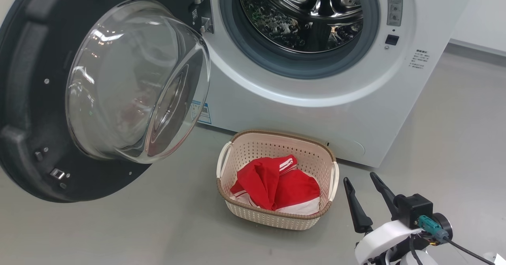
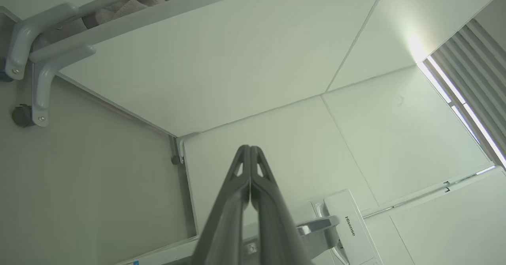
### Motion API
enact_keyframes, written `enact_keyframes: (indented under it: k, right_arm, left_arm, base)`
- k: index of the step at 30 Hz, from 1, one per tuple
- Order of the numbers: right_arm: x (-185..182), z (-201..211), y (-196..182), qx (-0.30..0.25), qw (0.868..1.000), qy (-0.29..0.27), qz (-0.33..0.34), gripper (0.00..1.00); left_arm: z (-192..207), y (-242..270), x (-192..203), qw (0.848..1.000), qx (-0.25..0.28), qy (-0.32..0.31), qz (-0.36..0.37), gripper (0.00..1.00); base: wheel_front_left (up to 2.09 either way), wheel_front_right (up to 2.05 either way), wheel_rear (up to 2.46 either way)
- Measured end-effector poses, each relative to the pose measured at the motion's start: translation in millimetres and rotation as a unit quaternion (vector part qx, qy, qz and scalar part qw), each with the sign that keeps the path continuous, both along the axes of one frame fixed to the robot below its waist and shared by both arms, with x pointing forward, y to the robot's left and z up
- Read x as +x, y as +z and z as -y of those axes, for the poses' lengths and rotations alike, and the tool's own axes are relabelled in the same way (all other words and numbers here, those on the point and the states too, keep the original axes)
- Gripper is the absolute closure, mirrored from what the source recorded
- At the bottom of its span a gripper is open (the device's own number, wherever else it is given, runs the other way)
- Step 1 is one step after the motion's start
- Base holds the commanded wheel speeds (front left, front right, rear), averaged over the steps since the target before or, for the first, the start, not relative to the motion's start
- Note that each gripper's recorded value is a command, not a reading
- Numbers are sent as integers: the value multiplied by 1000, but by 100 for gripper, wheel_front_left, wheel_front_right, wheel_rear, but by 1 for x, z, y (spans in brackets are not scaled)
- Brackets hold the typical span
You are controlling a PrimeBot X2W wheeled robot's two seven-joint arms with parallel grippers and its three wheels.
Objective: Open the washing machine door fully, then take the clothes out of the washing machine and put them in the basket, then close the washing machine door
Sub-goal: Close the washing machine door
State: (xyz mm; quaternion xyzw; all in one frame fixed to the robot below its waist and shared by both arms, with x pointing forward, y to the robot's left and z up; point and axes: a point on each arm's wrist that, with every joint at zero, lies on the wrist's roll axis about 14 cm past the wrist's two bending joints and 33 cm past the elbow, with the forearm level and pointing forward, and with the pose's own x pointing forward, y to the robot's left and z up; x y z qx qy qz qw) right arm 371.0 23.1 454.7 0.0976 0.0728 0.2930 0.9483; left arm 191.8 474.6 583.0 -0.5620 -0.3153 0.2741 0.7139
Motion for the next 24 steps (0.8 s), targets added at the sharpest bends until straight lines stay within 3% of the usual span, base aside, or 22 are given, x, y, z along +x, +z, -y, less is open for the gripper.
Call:
enact_keyframes:
  k: [6, 16, 24]
  right_arm:
    - [4, 2, -1, -3, 1000, -1, 3, 0]
    - [8, 9, -6, -8, 1000, -7, -1, 0]
    - [8, 11, -8, -8, 1000, -9, -4, 0]
  left_arm:
    - [2, -24, 18, 998, -39, -41, -32, 100]
    - [35, -49, 62, 983, -47, -152, -94, 100]
    - [49, -65, 71, 973, -55, -193, -115, 100]
  base:
    - [0, 0, 0]
    - [0, 0, 0]
    - [0, 0, 0]
